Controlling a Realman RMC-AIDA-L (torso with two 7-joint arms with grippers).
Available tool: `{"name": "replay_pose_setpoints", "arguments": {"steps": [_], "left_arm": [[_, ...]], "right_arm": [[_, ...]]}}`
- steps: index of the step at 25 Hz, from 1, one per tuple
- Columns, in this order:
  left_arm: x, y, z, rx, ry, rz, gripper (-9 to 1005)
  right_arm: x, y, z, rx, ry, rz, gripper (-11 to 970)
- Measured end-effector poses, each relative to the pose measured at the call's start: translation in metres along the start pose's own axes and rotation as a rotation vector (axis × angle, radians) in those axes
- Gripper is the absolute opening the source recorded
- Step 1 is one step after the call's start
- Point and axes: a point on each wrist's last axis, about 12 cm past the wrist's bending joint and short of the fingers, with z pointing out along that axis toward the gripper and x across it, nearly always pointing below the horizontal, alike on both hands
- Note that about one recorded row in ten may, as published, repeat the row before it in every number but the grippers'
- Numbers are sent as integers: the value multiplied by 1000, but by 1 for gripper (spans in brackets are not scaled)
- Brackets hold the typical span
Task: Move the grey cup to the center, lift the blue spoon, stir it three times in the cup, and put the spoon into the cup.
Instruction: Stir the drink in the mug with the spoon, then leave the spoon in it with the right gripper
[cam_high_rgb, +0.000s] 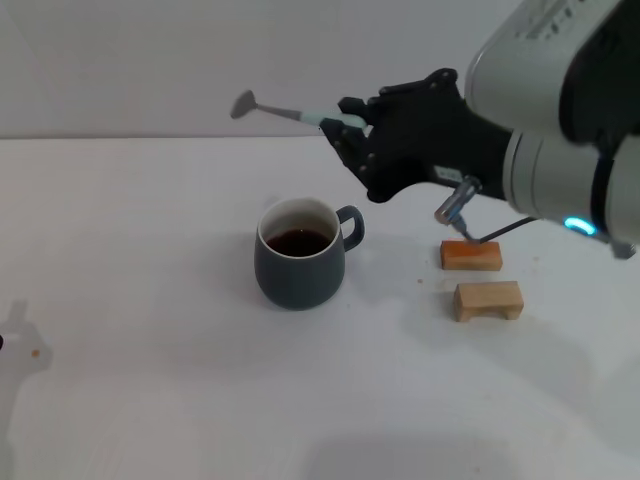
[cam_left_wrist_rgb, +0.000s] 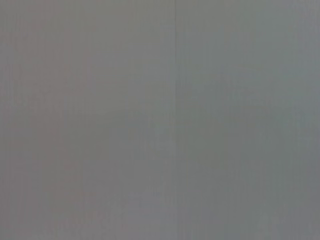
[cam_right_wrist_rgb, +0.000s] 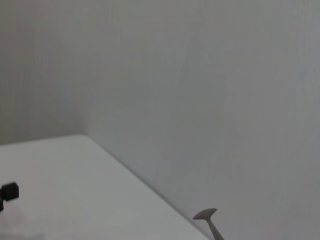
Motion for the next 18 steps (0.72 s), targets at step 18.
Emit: {"name": "replay_pose_setpoints", "arguments": {"steps": [18], "left_arm": [[1,3,-4,-10,5,4,-2]], "right_arm": [[10,-10,-3,-51,238,42,157]]}}
